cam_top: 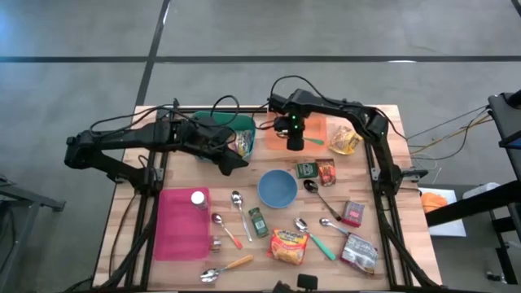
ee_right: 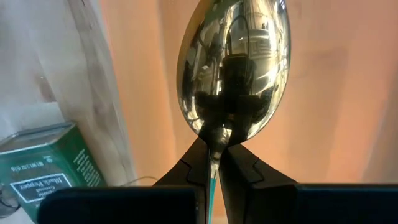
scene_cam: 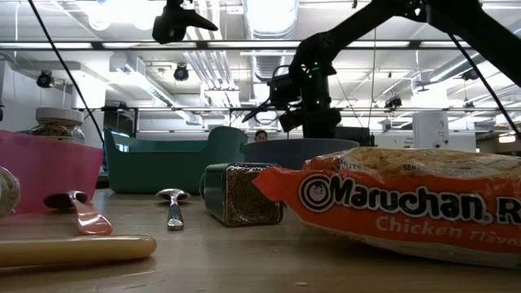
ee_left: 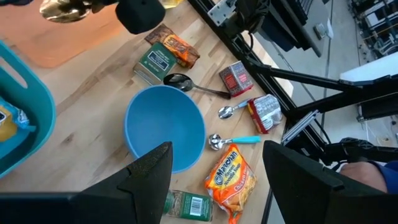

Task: Pick & Place Food Item
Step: Put the green spoon into the orange bin

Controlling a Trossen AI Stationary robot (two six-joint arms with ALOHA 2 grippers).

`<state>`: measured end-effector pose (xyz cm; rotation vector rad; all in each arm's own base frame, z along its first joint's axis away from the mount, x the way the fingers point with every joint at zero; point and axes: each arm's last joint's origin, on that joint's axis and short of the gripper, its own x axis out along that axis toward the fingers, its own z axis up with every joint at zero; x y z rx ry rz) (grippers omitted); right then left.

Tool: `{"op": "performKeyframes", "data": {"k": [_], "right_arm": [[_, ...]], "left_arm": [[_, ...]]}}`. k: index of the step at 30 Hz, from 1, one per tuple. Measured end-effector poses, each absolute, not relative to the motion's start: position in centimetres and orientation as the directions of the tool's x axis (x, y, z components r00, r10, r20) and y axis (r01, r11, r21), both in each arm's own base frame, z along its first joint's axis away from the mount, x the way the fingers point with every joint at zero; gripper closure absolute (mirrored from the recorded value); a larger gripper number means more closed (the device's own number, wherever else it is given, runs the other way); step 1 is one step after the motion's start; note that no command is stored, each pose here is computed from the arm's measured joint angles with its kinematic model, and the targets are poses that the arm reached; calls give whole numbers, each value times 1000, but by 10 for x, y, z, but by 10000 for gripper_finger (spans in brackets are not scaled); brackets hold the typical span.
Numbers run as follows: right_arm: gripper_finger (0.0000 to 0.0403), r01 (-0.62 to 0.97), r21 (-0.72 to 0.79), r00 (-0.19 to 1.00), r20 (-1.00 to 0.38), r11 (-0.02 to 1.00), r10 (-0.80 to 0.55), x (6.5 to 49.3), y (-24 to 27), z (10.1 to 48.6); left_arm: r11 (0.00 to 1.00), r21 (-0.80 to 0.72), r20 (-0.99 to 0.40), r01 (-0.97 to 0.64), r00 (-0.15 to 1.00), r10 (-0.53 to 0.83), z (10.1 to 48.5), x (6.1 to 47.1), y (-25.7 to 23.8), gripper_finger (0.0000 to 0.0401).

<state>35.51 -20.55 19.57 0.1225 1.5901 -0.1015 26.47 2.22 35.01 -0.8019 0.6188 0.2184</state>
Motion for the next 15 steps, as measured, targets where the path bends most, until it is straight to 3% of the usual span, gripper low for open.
{"op": "performKeyframes", "data": {"k": [15], "right_arm": [[390, 161, 63, -28, -997, 985, 68, 360, -198, 185]], "left_arm": [[688, -603, -595, -404, 802, -51, 350, 265, 20, 151]]}}
